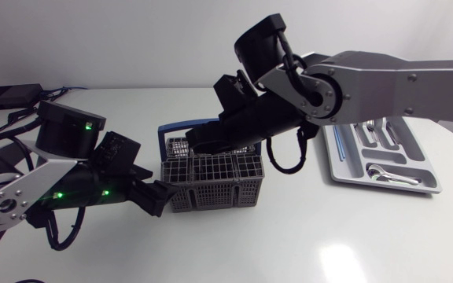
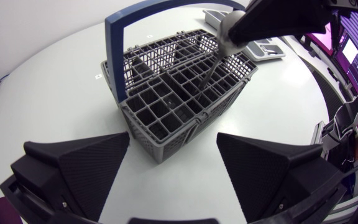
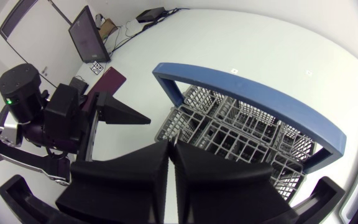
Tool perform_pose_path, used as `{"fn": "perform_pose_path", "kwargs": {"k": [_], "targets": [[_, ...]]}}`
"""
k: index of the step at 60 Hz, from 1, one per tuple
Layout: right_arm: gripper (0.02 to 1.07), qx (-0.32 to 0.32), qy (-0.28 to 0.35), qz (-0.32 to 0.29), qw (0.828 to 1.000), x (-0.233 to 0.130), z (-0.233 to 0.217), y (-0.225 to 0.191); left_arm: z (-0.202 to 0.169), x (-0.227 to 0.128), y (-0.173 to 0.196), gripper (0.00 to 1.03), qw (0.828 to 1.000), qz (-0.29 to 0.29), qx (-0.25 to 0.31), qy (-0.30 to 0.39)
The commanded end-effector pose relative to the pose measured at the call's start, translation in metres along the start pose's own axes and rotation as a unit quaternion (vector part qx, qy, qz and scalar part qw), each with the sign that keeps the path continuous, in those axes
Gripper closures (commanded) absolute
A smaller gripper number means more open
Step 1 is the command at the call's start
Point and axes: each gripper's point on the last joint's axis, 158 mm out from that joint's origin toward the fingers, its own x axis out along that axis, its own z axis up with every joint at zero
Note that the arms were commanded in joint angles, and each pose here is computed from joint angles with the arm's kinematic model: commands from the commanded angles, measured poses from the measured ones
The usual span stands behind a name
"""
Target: Unload the cutlery basket into the drawer organizer.
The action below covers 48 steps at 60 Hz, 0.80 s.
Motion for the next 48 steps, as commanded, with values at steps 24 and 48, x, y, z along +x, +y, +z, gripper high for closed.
{"fn": "perform_pose_path", "kwargs": {"k": [24, 48], "targets": [[1.01, -0.025, -0.039, 0.022, 0.999, -0.048, 0.016, 0.021, -0.019, 0.013, 0.006, 0.05, 1.0, 0.006, -0.005, 0.026], [1.01, -0.05, -0.035, -0.041, 0.997, -0.116, -0.002, -0.011, -0.016, 0.001, 0.008, 0.05, 1.0, 0.015, -0.002, 0.021]]}}
